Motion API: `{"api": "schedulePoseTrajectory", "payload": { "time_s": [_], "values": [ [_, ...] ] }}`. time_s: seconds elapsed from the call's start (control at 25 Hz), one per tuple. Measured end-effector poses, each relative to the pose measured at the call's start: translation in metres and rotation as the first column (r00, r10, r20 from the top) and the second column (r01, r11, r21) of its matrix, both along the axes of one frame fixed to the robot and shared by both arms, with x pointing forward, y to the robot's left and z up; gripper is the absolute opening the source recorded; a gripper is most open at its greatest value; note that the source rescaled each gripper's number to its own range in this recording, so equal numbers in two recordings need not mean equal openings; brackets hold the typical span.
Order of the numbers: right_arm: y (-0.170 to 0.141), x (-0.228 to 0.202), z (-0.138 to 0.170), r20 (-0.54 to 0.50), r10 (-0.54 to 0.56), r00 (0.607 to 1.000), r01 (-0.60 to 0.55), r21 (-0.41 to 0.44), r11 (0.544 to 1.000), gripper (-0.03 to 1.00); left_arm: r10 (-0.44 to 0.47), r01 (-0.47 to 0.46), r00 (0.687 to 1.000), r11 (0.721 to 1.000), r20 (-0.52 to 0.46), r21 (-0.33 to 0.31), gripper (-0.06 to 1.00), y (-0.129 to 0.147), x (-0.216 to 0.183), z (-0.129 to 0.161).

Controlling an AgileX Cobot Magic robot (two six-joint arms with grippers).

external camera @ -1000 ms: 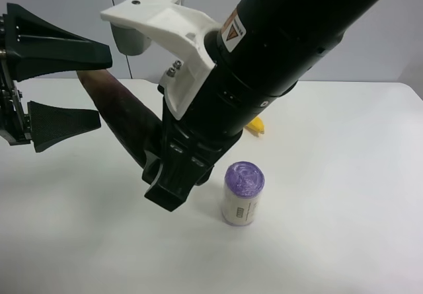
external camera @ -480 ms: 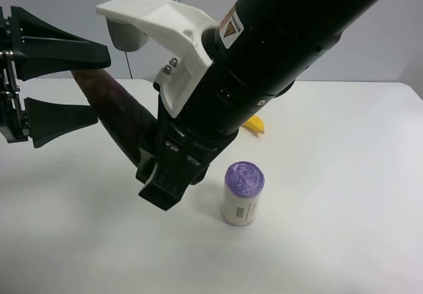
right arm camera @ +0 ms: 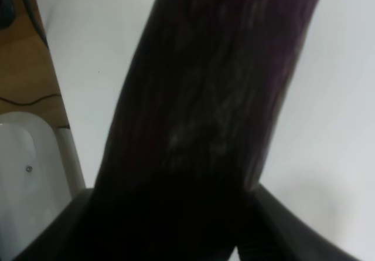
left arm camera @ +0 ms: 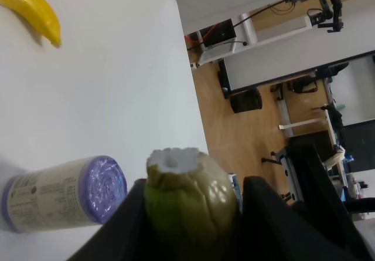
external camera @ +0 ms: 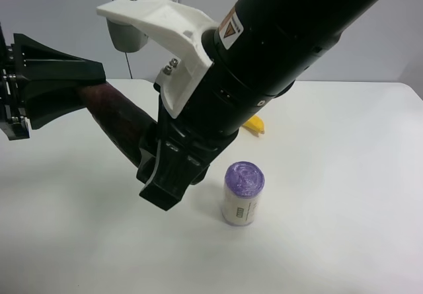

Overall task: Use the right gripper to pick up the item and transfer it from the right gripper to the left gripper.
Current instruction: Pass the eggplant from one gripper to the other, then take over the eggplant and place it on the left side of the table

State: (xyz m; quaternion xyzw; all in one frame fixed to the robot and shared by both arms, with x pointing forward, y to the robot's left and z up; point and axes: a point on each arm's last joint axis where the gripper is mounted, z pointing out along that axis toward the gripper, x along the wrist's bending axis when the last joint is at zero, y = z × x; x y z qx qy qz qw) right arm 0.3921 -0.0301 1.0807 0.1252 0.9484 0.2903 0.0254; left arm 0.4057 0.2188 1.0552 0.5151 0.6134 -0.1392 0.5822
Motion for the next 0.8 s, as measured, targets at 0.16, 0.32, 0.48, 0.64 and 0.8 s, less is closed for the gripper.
{"api": "schedulePoseTrajectory", "payload": {
  "time_s": [0.16,0.32,0.48,0.64,0.8],
  "values": [
    [0.0,0.0,0.0,0.007,0.001,1.0,-0.001,-0.004,1.0,0.14,0.0,0.0,1.0,1.0,0.003,0.004,0.01,0.0,0.0,0.0],
    [0.0,0.002,0.001,0.027,-0.007,1.0,0.007,0.006,1.0,0.85,0.0,0.0,1.0,1.0,0.005,0.011,0.01,0.0,0.0,-0.001],
    [-0.001,0.002,0.0,0.03,-0.002,1.0,0.003,-0.009,1.0,0.98,-0.001,0.001,1.0,1.0,0.005,0.013,0.01,0.0,0.0,-0.001],
    [-0.007,-0.002,0.0,-0.007,0.0,1.0,0.0,-0.053,0.999,0.99,-0.001,0.001,1.0,1.0,0.005,0.014,0.01,0.0,0.0,-0.001],
    [-0.021,-0.011,0.012,-0.029,-0.007,1.0,0.004,-0.085,0.996,1.0,-0.002,0.002,1.0,1.0,0.005,0.015,0.01,0.0,0.0,-0.001]
  ]
}}
